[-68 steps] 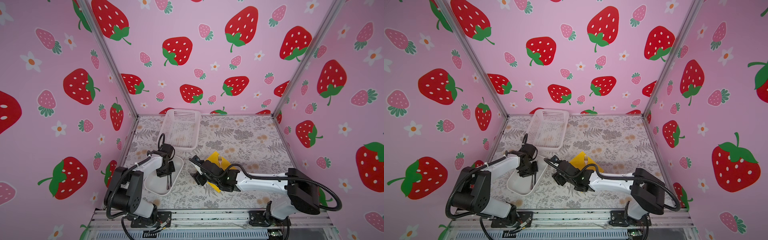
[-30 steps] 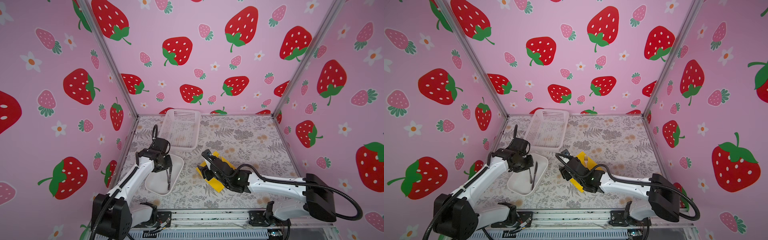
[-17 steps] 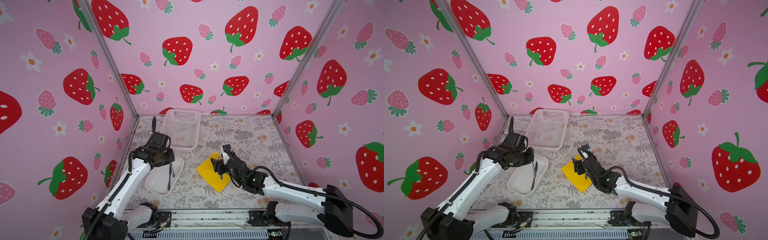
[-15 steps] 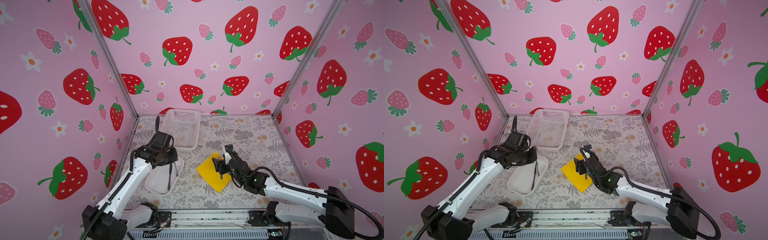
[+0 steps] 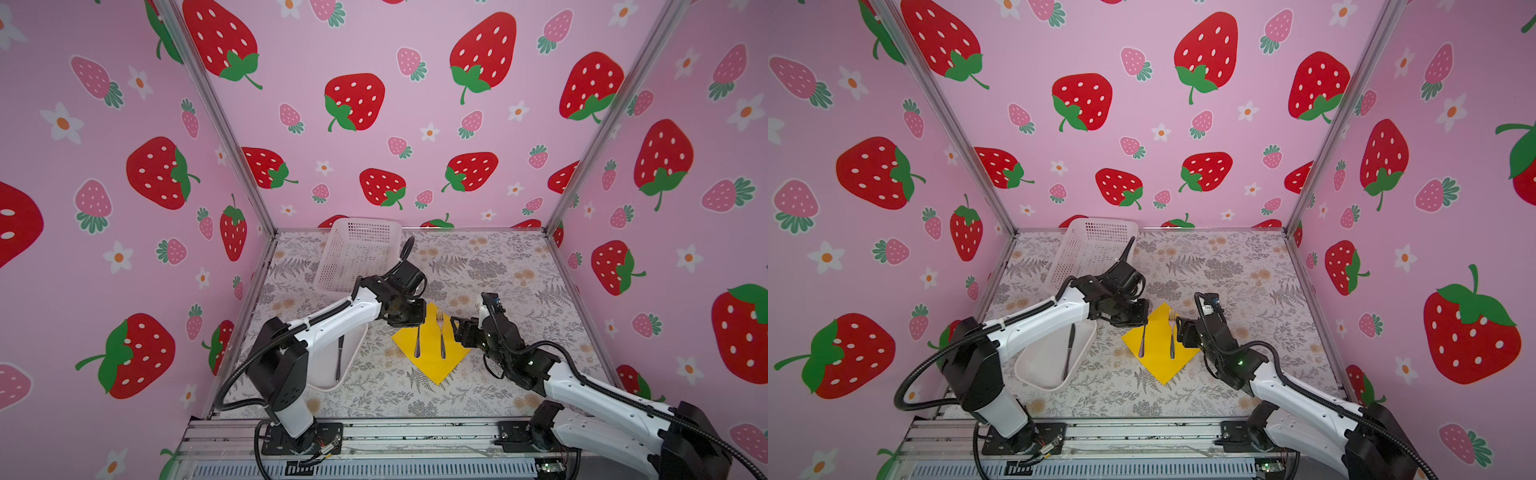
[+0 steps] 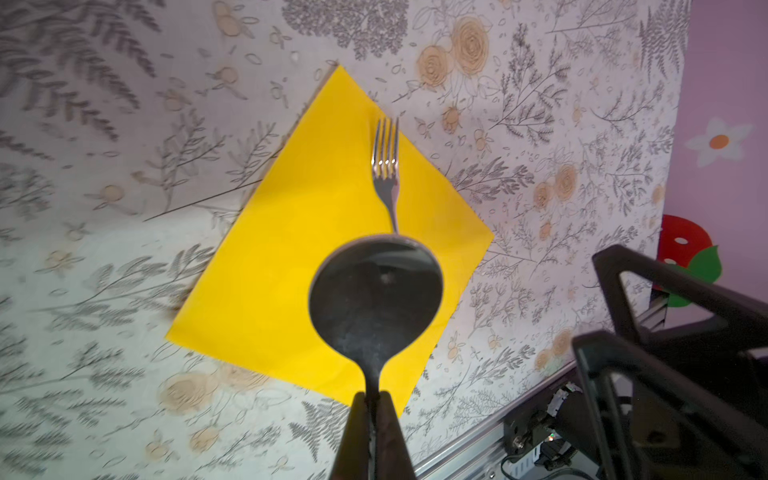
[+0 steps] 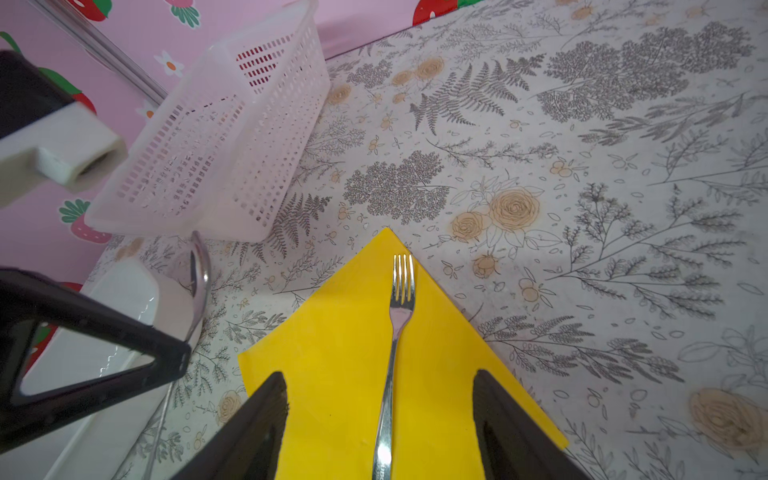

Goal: Place the utensils on the paper napkin and roll it up
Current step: 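Lift the spoon and carry it over the napkin beside the fork with the left gripper, then lower the spoon onto the napkin and open the left gripper, then move the left gripper over the white tray while the right gripper approaches the napkin, then lower the left gripper into the tray and grasp the knife handle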

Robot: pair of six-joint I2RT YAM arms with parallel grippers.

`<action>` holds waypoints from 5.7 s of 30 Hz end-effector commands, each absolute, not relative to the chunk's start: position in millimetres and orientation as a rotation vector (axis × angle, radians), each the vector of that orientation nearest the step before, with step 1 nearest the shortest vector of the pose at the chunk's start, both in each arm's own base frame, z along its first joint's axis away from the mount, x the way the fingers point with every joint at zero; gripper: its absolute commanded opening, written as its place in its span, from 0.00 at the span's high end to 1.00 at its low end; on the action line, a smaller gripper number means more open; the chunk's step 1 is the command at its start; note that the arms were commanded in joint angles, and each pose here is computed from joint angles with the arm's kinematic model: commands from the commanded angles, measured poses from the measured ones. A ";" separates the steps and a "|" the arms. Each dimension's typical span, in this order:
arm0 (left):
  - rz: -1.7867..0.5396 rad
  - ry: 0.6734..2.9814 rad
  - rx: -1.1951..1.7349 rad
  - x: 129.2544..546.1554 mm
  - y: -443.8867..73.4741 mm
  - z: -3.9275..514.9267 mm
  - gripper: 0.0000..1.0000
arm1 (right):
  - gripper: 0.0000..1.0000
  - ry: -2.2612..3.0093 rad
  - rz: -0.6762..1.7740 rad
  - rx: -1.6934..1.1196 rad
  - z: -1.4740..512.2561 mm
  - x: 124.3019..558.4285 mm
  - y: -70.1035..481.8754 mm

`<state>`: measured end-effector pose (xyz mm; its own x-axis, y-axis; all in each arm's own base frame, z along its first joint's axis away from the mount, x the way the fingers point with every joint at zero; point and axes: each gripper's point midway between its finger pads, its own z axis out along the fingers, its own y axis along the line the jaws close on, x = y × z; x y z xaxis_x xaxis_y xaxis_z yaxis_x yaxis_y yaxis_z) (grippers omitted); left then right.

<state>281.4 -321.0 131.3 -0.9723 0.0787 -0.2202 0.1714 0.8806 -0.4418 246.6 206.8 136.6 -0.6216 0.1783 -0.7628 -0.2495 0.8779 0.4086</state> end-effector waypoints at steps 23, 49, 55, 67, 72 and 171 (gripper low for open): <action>-0.709 3.018 -0.018 317.6 -373.6 42.3 1.00 | 0.28 2.351 0.707 0.015 79.2 240.6 191.4; -0.640 3.079 -0.066 307.2 -365.3 19.8 0.96 | 0.27 2.367 0.723 0.007 76.8 243.3 194.7; -0.637 3.092 -0.065 305.0 -365.7 15.1 0.95 | 0.27 2.358 0.726 0.016 78.6 242.7 192.9; -0.612 3.097 -0.070 305.8 -365.2 11.6 0.89 | 0.27 2.355 0.725 0.023 78.8 241.9 190.9; -0.599 3.089 -0.069 305.7 -362.7 17.7 0.86 | 0.27 2.353 0.729 0.023 80.4 241.9 191.4; -0.303 2.849 -0.630 212.7 -57.8 16.1 0.54 | 0.13 2.006 0.636 -0.684 187.5 166.1 455.5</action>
<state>221.4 -61.4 24.8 -0.8746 -0.4471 -0.1875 -0.3893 0.8782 -0.2780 165.5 456.8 171.5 -0.4318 -0.2523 -0.8660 -0.6921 0.7084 0.1387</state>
